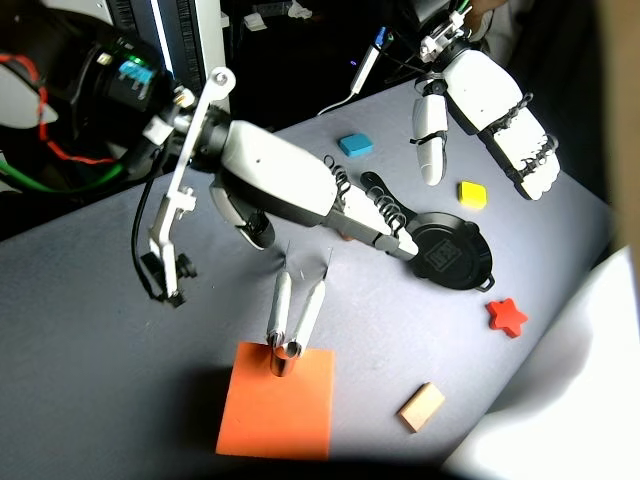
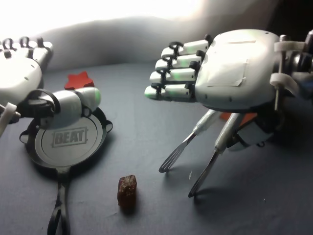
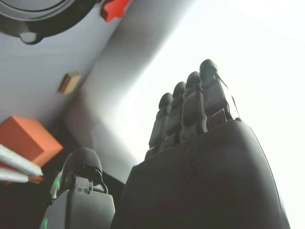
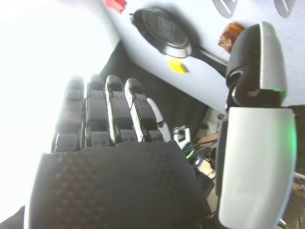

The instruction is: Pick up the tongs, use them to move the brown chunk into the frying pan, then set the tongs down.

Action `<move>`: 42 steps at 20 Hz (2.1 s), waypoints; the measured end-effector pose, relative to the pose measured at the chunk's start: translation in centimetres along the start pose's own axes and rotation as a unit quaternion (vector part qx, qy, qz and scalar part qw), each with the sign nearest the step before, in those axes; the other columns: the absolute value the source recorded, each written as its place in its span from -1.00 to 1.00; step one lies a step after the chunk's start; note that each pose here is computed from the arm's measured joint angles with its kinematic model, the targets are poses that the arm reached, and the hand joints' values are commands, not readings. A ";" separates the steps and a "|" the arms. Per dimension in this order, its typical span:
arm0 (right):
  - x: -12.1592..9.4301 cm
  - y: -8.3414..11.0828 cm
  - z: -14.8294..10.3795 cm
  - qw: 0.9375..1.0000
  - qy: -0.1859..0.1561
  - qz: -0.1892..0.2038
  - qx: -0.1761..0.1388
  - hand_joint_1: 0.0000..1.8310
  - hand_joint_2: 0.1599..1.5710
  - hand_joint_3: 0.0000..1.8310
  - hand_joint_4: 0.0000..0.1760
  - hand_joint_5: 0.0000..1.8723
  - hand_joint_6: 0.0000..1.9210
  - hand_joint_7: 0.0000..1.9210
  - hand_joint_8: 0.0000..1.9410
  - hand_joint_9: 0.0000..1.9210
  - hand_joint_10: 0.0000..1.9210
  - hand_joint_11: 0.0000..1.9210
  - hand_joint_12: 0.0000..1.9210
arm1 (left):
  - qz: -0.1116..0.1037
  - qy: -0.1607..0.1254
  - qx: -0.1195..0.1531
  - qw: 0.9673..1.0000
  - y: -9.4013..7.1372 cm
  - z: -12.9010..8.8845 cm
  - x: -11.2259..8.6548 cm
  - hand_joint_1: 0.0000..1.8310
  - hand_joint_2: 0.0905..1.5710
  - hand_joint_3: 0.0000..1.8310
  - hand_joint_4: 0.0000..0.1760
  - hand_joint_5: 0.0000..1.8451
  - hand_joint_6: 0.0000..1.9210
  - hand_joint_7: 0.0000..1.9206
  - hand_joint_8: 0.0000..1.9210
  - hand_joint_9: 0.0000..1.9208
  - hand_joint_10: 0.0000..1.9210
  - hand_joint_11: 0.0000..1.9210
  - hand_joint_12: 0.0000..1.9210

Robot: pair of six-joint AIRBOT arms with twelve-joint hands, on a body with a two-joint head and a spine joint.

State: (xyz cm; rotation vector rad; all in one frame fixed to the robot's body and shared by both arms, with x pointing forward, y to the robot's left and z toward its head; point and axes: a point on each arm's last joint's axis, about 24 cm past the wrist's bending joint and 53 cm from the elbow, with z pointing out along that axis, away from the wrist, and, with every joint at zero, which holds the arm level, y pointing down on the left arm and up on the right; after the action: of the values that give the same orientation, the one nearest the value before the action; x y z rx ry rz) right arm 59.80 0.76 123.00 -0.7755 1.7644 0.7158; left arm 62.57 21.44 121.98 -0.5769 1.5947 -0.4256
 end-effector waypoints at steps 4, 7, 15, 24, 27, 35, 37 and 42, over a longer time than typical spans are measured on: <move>-2.0 -3.4 0.4 0.997 0.003 0.051 0.064 0.15 -0.07 -1.00 -1.00 -1.00 -1.00 -1.00 -1.00 -1.00 -1.00 -1.00 -1.00 | 0.007 0.003 0.003 1.000 -0.1 0.0 0.2 -1.00 0.42 -1.00 -1.00 -1.00 -1.00 -0.99 -1.00 -0.99 -1.00 -0.99 -0.99; -1.2 -3.8 1.6 0.994 0.030 0.062 0.089 0.11 -0.03 -1.00 -1.00 -1.00 -1.00 -1.00 -1.00 -1.00 -1.00 -1.00 -1.00 | 0.009 0.004 0.002 1.000 0.0 0.0 0.2 -1.00 0.43 -1.00 -1.00 -1.00 -1.00 -1.00 -1.00 -1.00 -1.00 -0.99 -0.99; 2.5 -5.7 2.7 0.985 0.092 0.076 0.121 0.14 0.03 -1.00 -1.00 -1.00 -1.00 -1.00 -1.00 -1.00 -1.00 -1.00 -1.00 | 0.008 0.004 -0.004 1.000 0.4 0.2 0.2 -1.00 0.43 -1.00 -1.00 -1.00 -1.00 -1.00 -1.00 -1.00 -1.00 -0.99 -0.99; 2.7 -6.1 4.2 0.988 0.095 0.034 0.114 0.22 -0.01 -1.00 -1.00 -1.00 -1.00 -1.00 -1.00 -1.00 -1.00 -1.00 -1.00 | 0.007 0.006 0.000 1.000 0.1 0.2 0.2 -1.00 0.43 -1.00 -1.00 -1.00 -1.00 -1.00 -1.00 -1.00 -1.00 -0.99 -1.00; 3.5 -6.7 4.3 0.987 0.107 0.020 0.119 0.21 -0.01 -1.00 -1.00 -1.00 -1.00 -1.00 -1.00 -1.00 -1.00 -1.00 -1.00 | 0.007 0.006 0.000 1.000 0.1 0.2 0.2 -1.00 0.44 -1.00 -1.00 -1.00 -1.00 -1.00 -1.00 -1.00 -1.00 -1.00 -1.00; 4.7 -6.7 5.3 0.986 0.121 -0.002 0.117 0.22 0.00 -1.00 -1.00 -1.00 -1.00 -1.00 -1.00 -1.00 -1.00 -1.00 -1.00 | 0.006 0.016 0.008 1.000 -0.4 0.3 0.7 -1.00 0.44 -1.00 -1.00 -1.00 -1.00 -1.00 -1.00 -1.00 -1.00 -0.99 -1.00; 6.3 -7.4 5.9 0.983 0.137 -0.005 0.124 0.21 -0.01 -1.00 -1.00 -1.00 -1.00 -1.00 -1.00 -1.00 -1.00 -1.00 -1.00 | 0.007 0.018 0.014 1.000 -0.7 0.3 0.8 -1.00 0.44 -1.00 -1.00 -1.00 -1.00 -0.98 -0.99 -0.98 -0.99 -0.98 -0.99; 7.3 -8.4 6.2 0.981 0.140 -0.005 0.130 0.21 0.00 -1.00 -1.00 -1.00 -1.00 -1.00 -1.00 -1.00 -1.00 -1.00 -1.00 | 0.006 0.015 0.010 1.000 -0.4 0.6 0.6 -1.00 0.45 -1.00 -1.00 -1.00 -1.00 -0.98 -0.99 -0.97 -0.99 -0.99 -0.99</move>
State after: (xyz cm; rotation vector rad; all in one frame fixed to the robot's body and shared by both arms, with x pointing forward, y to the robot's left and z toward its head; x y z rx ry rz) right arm 68.00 -0.78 113.39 -0.7300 2.0575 0.3686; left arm 63.14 20.81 121.65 -0.5481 1.6204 -0.4434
